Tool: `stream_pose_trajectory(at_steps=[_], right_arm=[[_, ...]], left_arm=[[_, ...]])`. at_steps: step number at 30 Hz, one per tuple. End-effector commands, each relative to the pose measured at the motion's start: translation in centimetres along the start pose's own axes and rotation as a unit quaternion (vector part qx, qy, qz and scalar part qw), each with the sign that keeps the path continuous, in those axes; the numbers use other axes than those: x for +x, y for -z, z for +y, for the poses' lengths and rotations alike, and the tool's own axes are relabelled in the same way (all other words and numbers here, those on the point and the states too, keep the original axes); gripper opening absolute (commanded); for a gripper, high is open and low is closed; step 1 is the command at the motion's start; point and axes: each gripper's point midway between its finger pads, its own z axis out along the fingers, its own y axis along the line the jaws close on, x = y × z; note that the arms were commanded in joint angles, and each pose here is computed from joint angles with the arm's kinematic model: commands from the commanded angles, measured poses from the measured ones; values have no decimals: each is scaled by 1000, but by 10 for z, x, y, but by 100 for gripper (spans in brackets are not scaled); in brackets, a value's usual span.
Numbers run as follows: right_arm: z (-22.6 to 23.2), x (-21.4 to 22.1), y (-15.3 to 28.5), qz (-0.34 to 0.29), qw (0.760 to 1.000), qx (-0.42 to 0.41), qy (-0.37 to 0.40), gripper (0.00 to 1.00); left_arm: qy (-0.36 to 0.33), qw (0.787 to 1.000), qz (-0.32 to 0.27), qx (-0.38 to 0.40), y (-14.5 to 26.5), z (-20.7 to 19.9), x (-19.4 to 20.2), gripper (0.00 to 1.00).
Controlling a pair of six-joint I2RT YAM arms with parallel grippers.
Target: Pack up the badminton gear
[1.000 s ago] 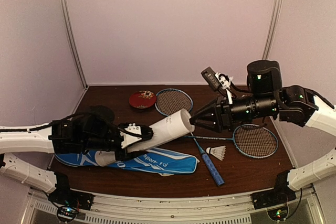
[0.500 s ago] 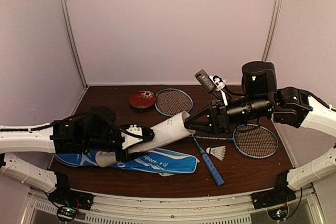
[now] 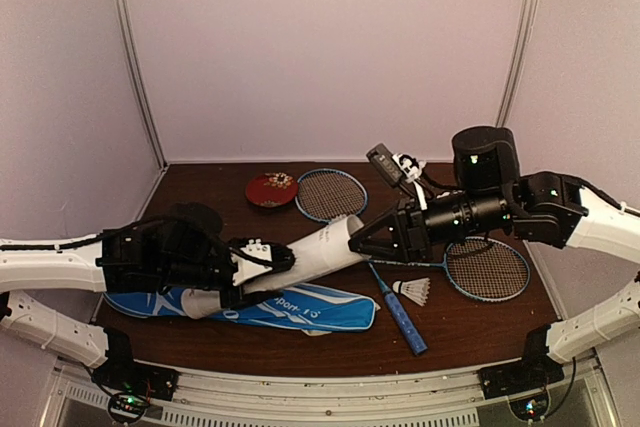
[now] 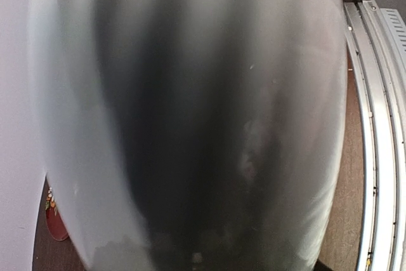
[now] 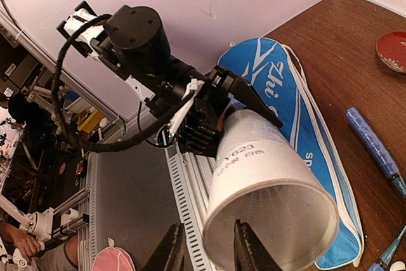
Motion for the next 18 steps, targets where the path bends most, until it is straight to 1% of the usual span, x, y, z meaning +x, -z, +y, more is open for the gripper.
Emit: stream_pose_trajectory(at_steps=[1,3,4,6,10,12,18], right_arm=[[-9,3,1,-6,1000,24,-4,28],[-7,5,0,-2,1000,17,-6,26],[-6,6,0,-1,1000,14,-7,23],[-3,6,0,0,1000,7,-4,13],[4,-1,7,-11,1000,0,4,8],[5,-2,11,-15,1000,-1,8,1],[9,-4,24,-33,999,-5,11,0]], left_arm=[[7,999,-51,-11,5,7,-24,44],[7,999,-50,-12,5,8,-23,44],[6,999,-50,-12,5,8,-24,44],[7,999,-49,-10,5,7,-23,43],[8,999,-44,-12,4,6,-18,43],[8,999,-39,-12,4,5,-15,43],[11,999,-32,-10,3,3,-9,41]])
